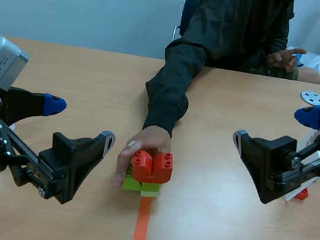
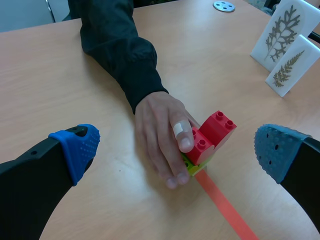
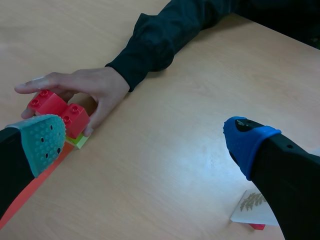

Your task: Sort the leaf by its shape. The table is split by an orange tape line. A compound leaf with several leaflets goes to the left side, a simple leaf with one blade goes to the right side. Return to the home posture when a red brick is placed on the table.

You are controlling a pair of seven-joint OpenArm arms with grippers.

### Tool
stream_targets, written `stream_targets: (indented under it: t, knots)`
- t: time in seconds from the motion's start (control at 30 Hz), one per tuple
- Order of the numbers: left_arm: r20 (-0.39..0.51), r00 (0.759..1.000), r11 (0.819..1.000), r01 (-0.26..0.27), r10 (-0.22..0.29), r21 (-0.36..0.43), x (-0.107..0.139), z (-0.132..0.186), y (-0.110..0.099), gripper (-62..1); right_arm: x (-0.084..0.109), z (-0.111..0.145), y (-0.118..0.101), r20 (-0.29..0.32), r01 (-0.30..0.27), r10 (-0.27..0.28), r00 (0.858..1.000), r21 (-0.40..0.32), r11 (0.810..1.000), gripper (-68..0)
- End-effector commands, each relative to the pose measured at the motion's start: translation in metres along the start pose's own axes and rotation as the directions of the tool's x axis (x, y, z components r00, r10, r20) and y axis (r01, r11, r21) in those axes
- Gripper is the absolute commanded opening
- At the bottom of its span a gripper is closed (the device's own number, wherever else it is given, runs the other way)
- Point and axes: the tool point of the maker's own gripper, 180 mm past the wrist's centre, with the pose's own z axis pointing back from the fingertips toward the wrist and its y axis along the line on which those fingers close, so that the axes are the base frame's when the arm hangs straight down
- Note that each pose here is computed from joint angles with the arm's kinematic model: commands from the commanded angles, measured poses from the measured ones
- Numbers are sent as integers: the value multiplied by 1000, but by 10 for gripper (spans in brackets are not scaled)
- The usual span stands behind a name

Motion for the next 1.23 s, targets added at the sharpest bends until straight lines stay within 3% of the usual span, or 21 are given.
stream_targets:
  t: [0.0, 1.2]
  knots:
    - [30, 1000, 1000, -3, 3, 3, 7, 0, 1, 14, 7, 0, -6, 27, -6, 6, 1000, -14, 1000, 4]
    - [46, 999, 1000, -29, 28, 12, 9, -2, -1, 14, 7, 0, -6, 26, -7, 7, 1000, -14, 1000, 4]
